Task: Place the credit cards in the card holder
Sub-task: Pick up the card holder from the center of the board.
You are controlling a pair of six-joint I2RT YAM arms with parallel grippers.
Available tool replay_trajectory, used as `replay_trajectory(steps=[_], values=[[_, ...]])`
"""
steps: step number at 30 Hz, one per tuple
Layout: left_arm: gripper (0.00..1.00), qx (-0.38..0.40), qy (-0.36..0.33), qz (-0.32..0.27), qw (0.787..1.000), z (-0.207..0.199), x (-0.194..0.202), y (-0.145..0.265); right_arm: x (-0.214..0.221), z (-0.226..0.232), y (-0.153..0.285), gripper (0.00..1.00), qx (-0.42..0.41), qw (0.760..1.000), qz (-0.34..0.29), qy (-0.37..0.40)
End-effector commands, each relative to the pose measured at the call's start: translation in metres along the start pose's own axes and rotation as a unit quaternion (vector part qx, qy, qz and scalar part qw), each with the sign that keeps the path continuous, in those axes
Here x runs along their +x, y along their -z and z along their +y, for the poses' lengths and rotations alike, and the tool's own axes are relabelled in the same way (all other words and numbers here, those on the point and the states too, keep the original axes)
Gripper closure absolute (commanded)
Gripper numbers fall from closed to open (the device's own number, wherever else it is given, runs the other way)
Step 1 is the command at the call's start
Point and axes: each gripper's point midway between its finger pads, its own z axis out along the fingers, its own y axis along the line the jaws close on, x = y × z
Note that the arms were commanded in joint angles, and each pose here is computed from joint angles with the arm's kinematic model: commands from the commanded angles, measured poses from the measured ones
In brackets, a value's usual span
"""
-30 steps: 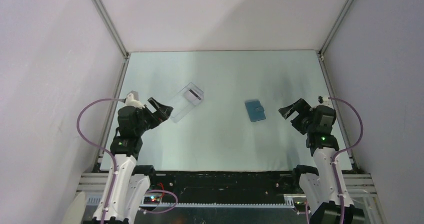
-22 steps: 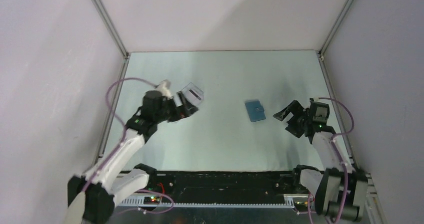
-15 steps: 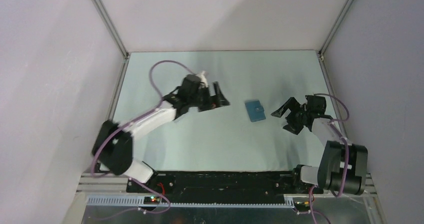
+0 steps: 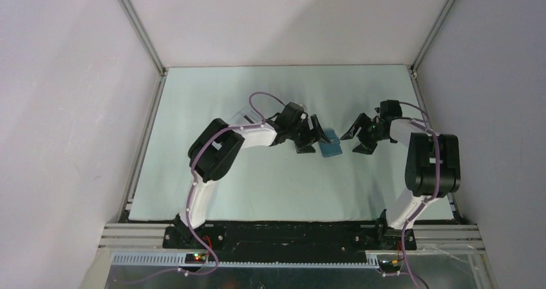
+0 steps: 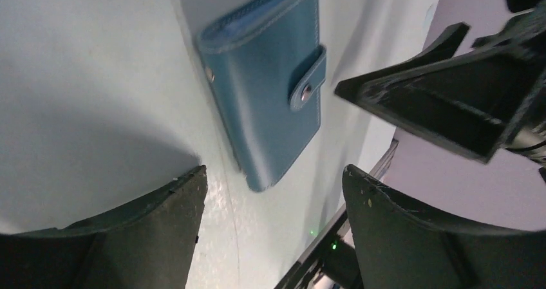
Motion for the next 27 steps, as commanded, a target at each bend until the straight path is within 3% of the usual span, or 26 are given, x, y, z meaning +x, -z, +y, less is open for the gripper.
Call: replay_trajectory(steps=[1, 8, 14, 17, 21, 24, 27], values=[[0.19, 0.014, 0.043, -0.016, 0.999, -0.005, -0.017, -0.014, 0.001, 0.014, -0.012, 0.30, 0.003, 1.000, 0.029, -0.002], [0.28, -0.005, 0.087, -0.031, 0.996, 0.016, -0.024, -0.032, 0.023, 0.038, -0.036, 0.45, -0.018, 0.997, 0.079, 0.010], [0.44, 0.034, 0.035, -0.037, 0.998, -0.009, -0.022, -0.010, 0.051, 0.058, -0.039, 0.52, -0.052, 0.991, 0.117, 0.030], [0.51, 0.042, 0.016, -0.047, 0.998, -0.015, -0.018, 0.008, 0.059, 0.071, -0.030, 0.61, -0.088, 0.988, 0.122, 0.036], [0.66, 0.050, -0.004, -0.059, 0.997, -0.022, -0.007, 0.037, 0.080, 0.079, -0.016, 0.63, -0.111, 0.984, 0.136, 0.041], [0.88, 0.051, -0.014, -0.063, 0.997, -0.022, 0.006, 0.058, 0.094, 0.084, -0.005, 0.63, -0.124, 0.981, 0.142, 0.047], [0.99, 0.050, -0.023, -0.083, 0.995, -0.020, 0.014, 0.083, 0.105, 0.092, 0.017, 0.60, -0.131, 0.980, 0.129, 0.071]])
